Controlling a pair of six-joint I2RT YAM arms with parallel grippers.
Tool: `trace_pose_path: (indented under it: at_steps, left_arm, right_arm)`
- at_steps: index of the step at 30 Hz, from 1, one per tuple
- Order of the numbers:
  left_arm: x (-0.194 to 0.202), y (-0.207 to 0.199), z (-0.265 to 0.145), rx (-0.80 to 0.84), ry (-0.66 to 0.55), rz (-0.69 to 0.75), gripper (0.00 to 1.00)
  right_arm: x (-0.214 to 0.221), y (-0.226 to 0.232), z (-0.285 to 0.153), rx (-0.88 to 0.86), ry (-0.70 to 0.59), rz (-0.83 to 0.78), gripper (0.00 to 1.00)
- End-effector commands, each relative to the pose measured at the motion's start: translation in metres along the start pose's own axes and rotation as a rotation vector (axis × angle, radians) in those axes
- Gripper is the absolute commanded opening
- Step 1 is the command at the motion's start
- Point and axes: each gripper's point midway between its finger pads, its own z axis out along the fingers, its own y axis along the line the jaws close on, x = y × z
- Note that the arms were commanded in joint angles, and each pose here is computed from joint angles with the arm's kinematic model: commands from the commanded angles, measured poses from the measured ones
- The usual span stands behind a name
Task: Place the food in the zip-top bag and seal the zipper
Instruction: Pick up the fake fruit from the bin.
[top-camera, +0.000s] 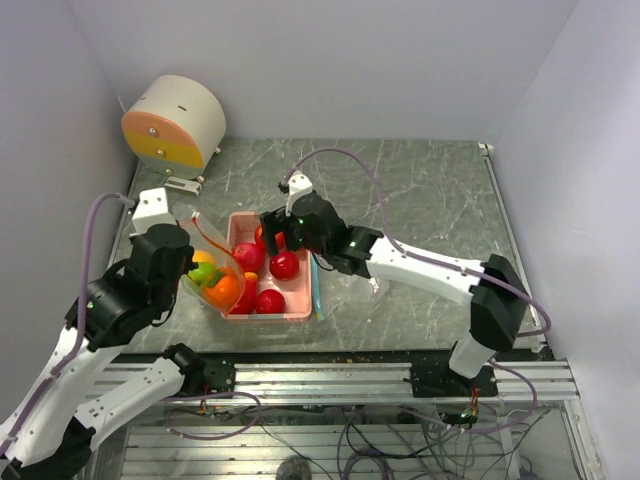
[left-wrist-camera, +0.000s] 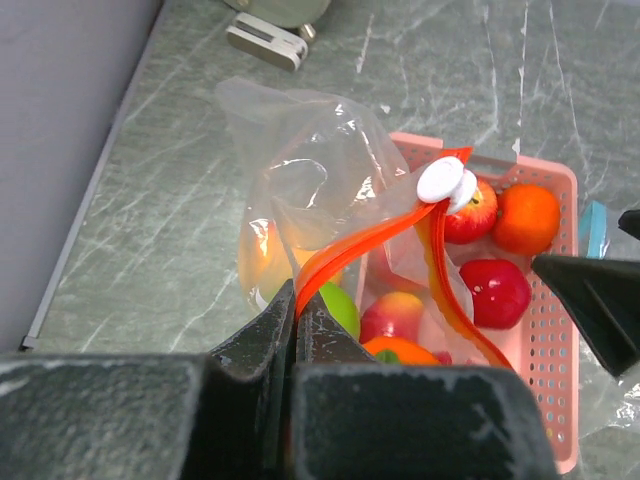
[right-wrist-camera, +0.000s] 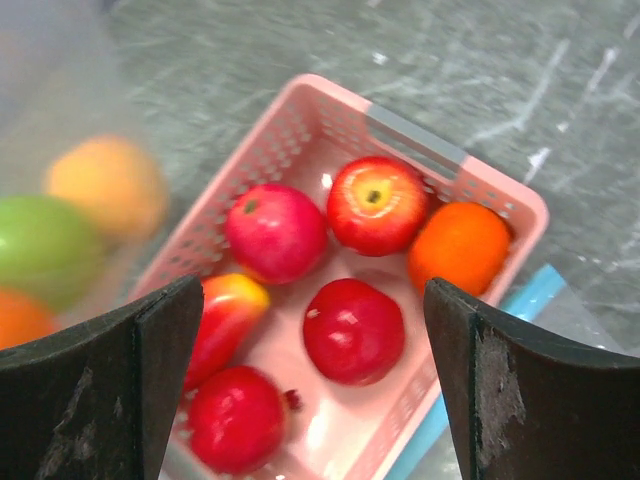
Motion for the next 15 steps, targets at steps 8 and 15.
trace_pose_path:
  at_steps: [8,15]
  left_arm:
    - [-0.015,0.034,-0.021,-0.070,-0.068,-0.035,0.07]
    - [-0.012,0.035,-0.020,-0.073,-0.066,-0.029,0.07]
  right_arm:
    - [0.035,-0.069,0.082,0.209,0.137,-0.054,0.88]
    - [0.072,-0.094,0.088,0.336,0.247,-0.098,0.81]
